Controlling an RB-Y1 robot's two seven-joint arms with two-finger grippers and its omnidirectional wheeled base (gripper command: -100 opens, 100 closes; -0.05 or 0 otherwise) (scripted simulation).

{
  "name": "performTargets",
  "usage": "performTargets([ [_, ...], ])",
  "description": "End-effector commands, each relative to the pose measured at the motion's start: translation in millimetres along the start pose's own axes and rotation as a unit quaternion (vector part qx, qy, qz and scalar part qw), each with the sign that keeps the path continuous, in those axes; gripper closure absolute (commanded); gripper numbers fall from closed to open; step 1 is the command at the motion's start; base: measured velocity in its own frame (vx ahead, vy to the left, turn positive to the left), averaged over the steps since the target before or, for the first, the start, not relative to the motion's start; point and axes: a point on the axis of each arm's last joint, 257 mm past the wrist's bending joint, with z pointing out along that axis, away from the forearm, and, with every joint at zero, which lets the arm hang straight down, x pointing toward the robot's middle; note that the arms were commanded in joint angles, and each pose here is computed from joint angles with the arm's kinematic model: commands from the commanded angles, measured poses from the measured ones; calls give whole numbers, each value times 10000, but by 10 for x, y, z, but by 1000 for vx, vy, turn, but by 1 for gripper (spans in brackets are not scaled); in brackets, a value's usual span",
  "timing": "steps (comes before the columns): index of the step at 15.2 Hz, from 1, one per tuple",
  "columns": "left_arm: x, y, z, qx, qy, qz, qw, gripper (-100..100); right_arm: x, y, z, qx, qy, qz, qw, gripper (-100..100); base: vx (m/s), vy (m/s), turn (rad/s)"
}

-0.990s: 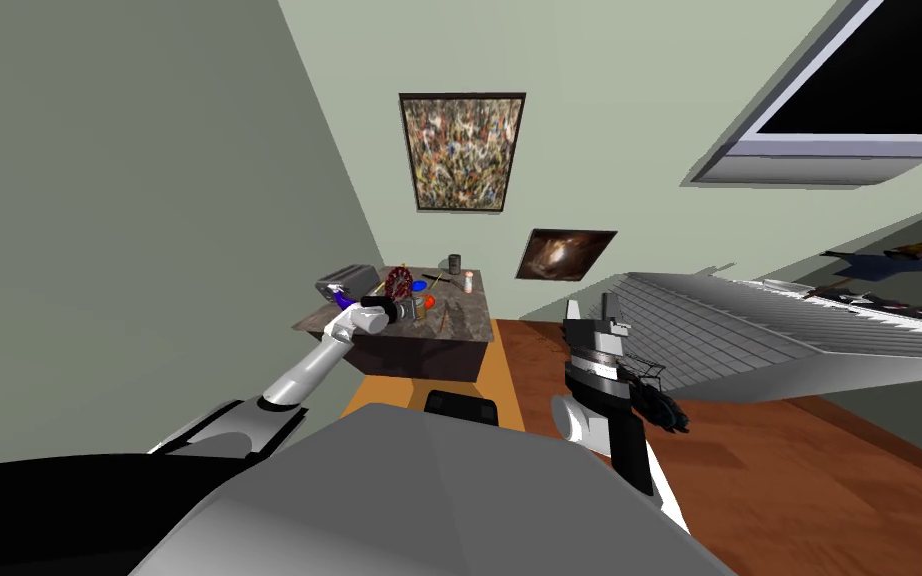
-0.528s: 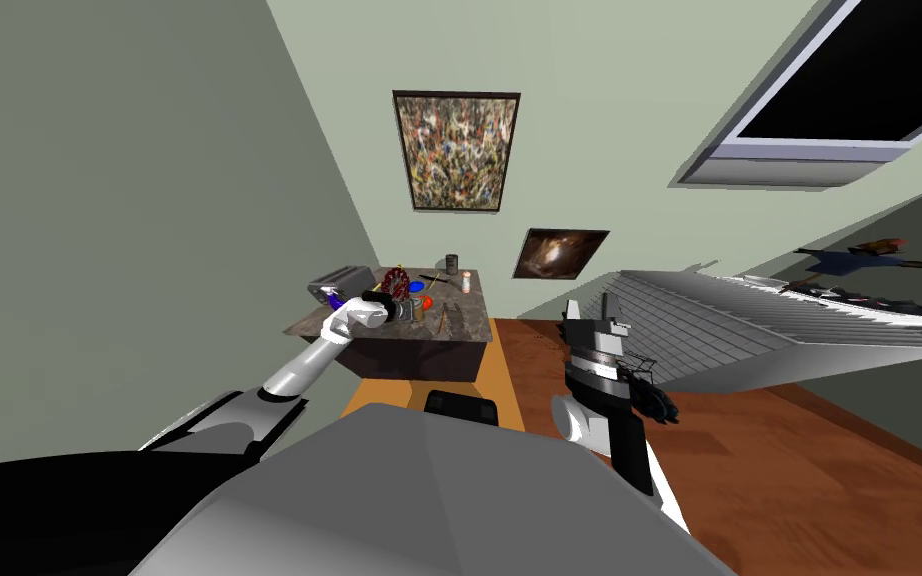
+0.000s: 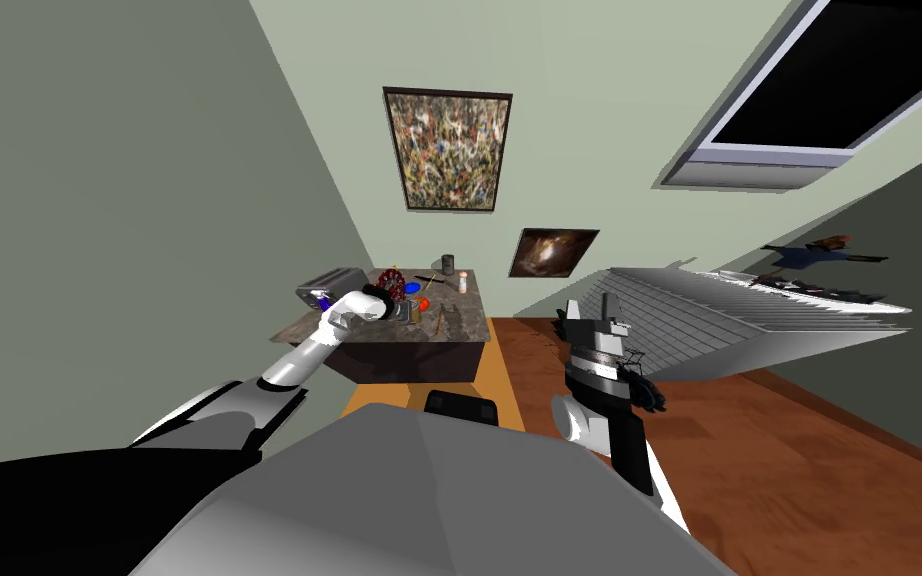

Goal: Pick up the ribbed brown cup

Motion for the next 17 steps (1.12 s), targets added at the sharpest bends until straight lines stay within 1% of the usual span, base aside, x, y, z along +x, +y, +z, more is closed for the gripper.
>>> performTargets([
  [1, -51, 37, -29, -196, -108, -71, 9997, -100, 0, 0, 0, 0, 0, 0, 10000, 0, 9, 14, -125],
  [2, -73, 72, -31, -263, -152, -71, 9995, -100, 0, 0, 0, 0, 0, 0, 10000, 0, 7, 14, -57],
  [3, -78, 20, -79, -336, -177, -161, 9992, -100, 0, 0, 0, 0, 0, 0, 10000, 0, 11, 13, -122],
  [5, -138, 109, -90, -509, -295, -160, 9981, -100, 0, 0, 0, 0, 0, 0, 10000, 0, 12, 16, -83],
  [6, -140, 113, -90, -516, -300, -160, 9981, -100, 0, 0, 0, 0, 0, 0, 10000, 0, 6, 10, 18],
  [7, -161, 89, -145, -631, -359, -245, 9971, -100, 0, 0, 0, 0, 0, 0, 10000, 0, 8, 10, -63],
  [9, -202, 152, -158, -753, -444, -244, 9959, -100, 0, 0, 0, 0, 0, 0, 10000, 0, 9, 13, -94],
  [10, -215, 119, -213, -841, -490, -326, 9947, -100, 0, 0, 0, 0, 0, 0, 10000, 0, 9, 14, -111],
  [12, -260, 187, -231, -971, -583, -324, 9930, -100, 0, 0, 0, 0, 0, 0, 10000, 0, 10, 14, -72],
  [13, -272, 158, -288, -1055, -631, -400, 9916, -100, 0, 0, 0, 0, 0, 0, 10000, 0, 12, 12, -77],
  [15, -312, 218, -307, -1172, -715, -398, 9897, -100, 0, 0, 0, 0, 0, 0, 10000, 0, 10, 14, -67],
  [16, -328, 201, -367, -1266, -775, -467, 9878, -100, 0, 0, 0, 0, 0, 0, 10000, 0, 12, 10, -91],
  [17, -355, 241, -382, -1343, -831, -465, 9864, -100, 0, 0, 0, 0, 0, 0, 10000, 0, 14, 12, -104],
])
